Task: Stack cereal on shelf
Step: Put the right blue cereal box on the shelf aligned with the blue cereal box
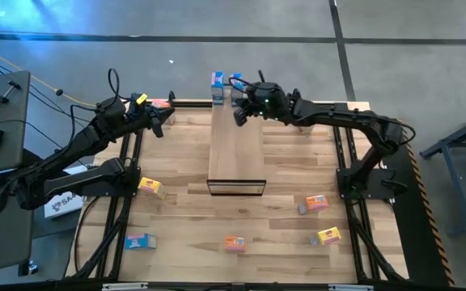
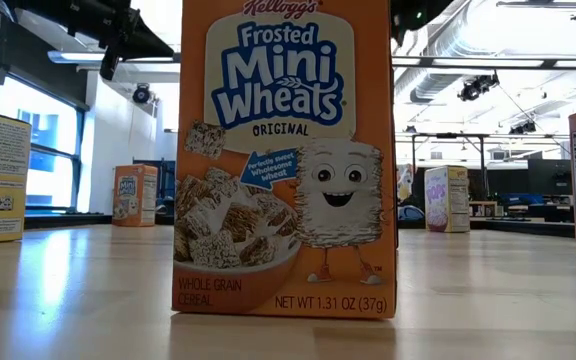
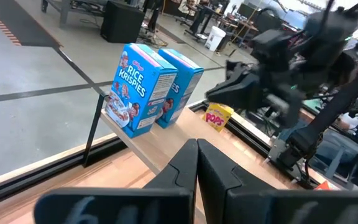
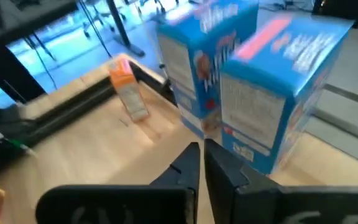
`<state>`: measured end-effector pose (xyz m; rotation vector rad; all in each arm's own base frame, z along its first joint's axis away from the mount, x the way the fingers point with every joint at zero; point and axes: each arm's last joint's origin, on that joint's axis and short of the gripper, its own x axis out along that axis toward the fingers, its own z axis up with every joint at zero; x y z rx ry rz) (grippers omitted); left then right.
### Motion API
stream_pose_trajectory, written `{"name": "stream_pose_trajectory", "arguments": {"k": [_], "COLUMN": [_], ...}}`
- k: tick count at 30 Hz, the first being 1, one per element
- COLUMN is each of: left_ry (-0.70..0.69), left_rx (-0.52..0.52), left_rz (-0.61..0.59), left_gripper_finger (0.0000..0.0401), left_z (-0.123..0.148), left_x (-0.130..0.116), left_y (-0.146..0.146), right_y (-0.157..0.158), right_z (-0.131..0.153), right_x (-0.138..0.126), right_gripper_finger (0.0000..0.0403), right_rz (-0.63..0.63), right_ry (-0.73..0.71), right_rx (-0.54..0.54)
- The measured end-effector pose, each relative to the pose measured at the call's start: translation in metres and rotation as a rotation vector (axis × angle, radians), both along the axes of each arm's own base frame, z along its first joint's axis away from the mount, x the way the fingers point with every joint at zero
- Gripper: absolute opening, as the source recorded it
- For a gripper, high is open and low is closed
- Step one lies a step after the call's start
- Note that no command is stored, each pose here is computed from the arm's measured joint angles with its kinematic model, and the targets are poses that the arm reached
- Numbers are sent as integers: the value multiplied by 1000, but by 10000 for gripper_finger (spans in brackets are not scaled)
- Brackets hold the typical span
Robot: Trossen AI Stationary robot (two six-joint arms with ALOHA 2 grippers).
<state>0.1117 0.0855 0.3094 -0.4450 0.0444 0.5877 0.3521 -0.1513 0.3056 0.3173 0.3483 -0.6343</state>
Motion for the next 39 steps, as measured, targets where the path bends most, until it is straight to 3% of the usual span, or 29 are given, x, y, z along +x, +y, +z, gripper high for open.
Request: {"name": "stream_pose_trajectory", "arguments": {"k": [5, 8, 23, 39], "left_ry": [1, 9, 31, 32], "left_rx": [-1, -7, -2, -2], "left_rz": [0, 0, -4, -3], "left_gripper_finger": [0, 0, 0, 0], "left_z": [0, -1, -3, -3], "left_x": [0, 2, 4, 4], "left_y": [0, 1, 4, 4], "right_y": [-2, -15, -48, -50], "right_z": [2, -3, -43, -44], "right_x": [-17, -18, 3, 7], "right_gripper_finger": [13, 13, 13, 13], "right_rz": [-167, -206, -141, -118], "right_ry": [105, 105, 70, 33], "right_rx": [-10, -5, 35, 32]}}
